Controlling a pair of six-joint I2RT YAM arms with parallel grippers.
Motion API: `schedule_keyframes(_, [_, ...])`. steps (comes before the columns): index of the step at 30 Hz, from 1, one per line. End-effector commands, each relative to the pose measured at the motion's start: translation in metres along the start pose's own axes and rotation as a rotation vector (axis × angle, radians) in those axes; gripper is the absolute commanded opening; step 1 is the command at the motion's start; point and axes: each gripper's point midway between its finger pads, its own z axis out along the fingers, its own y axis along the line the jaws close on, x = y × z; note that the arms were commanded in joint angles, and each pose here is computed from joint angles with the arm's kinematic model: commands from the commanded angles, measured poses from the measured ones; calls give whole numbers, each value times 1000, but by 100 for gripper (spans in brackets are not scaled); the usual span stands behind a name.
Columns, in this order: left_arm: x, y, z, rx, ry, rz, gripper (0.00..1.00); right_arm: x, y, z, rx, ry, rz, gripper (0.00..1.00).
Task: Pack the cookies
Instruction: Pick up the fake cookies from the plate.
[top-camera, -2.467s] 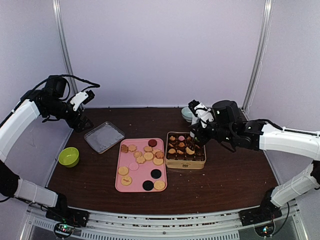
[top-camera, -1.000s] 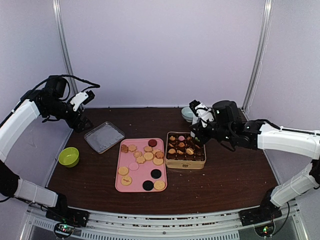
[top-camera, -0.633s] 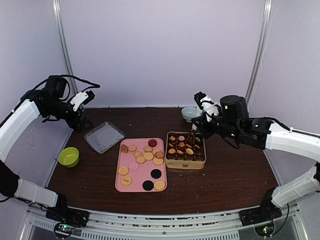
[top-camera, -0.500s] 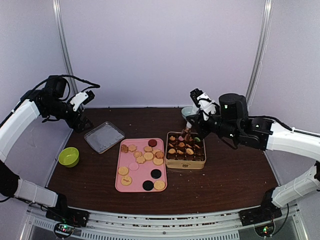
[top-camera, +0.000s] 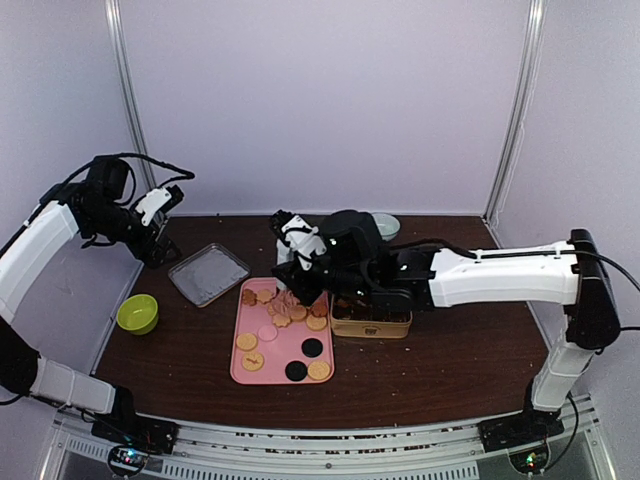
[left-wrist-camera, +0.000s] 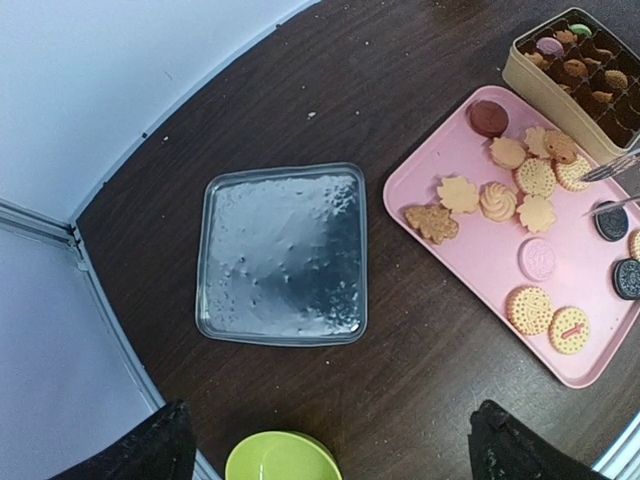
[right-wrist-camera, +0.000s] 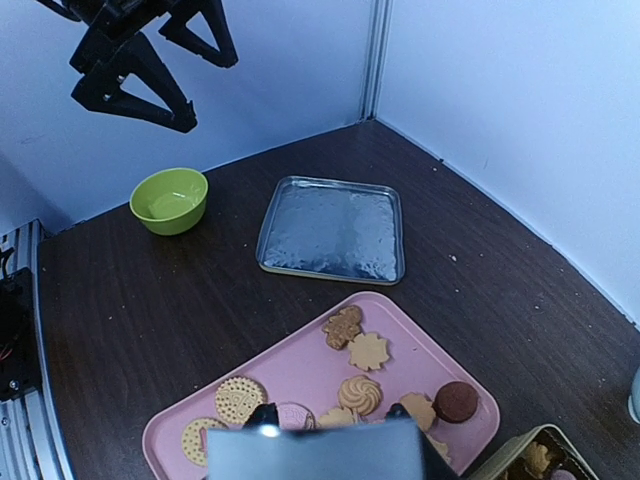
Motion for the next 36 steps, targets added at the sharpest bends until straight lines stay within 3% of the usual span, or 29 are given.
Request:
schedule_keyframes(1, [1, -4, -4, 12, -20, 0, 98, -26, 9, 22, -22, -70, 44, 36])
schedule_keyframes(7, [5, -9, 0, 36, -14, 0, 98, 0, 11, 51, 0, -2, 22, 40])
schedule_keyframes(21, [6, -11, 2, 43, -14, -1, 98, 32, 0, 70, 24, 55, 35, 41])
schedule_keyframes(32, [5, -12, 3, 54, -20, -4, 98, 28, -15, 78, 24, 49, 63, 34])
schedule_keyframes(36, [5, -12, 2, 56, -23, -5, 98, 21, -14, 78, 14, 42, 53, 25])
